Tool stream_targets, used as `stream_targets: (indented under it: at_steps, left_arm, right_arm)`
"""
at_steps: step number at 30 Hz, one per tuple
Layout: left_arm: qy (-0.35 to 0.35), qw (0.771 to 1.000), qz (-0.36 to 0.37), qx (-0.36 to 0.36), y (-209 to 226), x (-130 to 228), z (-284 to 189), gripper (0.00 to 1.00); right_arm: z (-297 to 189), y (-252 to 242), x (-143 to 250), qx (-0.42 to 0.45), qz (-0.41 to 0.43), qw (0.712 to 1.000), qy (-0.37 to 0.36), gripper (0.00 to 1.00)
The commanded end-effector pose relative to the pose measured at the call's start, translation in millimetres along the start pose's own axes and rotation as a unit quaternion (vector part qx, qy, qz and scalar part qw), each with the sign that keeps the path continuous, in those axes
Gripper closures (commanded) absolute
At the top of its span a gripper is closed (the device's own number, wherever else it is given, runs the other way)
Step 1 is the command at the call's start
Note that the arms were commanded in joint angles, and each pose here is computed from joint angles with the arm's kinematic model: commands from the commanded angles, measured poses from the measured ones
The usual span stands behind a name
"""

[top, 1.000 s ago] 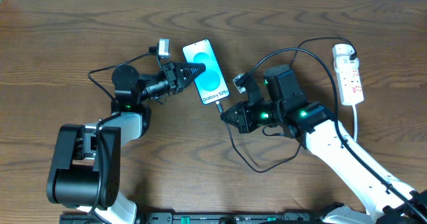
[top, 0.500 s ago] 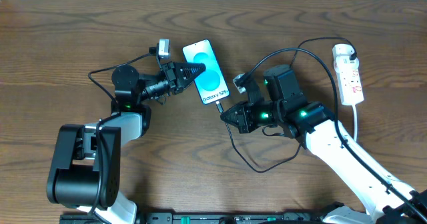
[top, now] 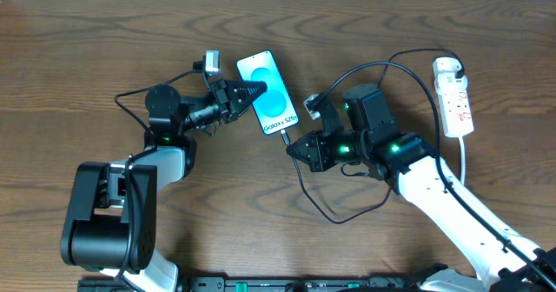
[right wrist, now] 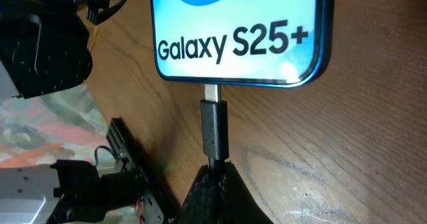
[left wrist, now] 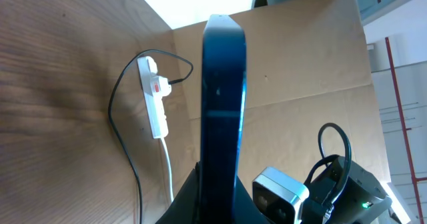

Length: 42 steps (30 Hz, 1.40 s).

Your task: Plug charger to phone and switch on socket

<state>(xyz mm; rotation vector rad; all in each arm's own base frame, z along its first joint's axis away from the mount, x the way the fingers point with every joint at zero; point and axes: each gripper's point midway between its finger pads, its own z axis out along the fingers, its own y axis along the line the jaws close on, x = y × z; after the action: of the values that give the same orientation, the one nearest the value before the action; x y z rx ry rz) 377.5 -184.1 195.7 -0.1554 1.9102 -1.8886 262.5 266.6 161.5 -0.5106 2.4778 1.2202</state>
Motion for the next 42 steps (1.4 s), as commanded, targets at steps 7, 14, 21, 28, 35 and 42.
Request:
stream_targets:
  at_steps: [7,14,21,28,35,42]
  left_arm:
    - [0.004,1.0,0.001,0.012,-14,-4,3,0.93]
    - [0.004,1.0,-0.001,0.012,-14,-4,3,0.93]
    - [0.0,1.0,0.02,0.012,-13,-6,3,0.93]
    - [-0.009,1.0,0.02,0.011,-13,-9,3,0.92]
    - [-0.005,1.0,0.02,0.011,-13,-7,3,0.93]
    - [-0.001,1.0,0.02,0.012,-13,-6,3,0.93]
  right_arm:
    - [-2,-10,-3,0.026,0.043,0.999,-0.008,0.99]
    - [-2,-10,-6,0.026,0.04,0.999,-0.012,0.99]
    - [-1,-3,-1,0.006,0.033,0.999,0.001,0.99]
    - [-1,5,2,-0.018,0.019,1.0,0.009,0.99]
    - [-1,4,1,-0.015,0.018,1.0,0.006,0.99]
    - [-1,-1,-1,-0.001,0.02,1.0,0.001,0.99]
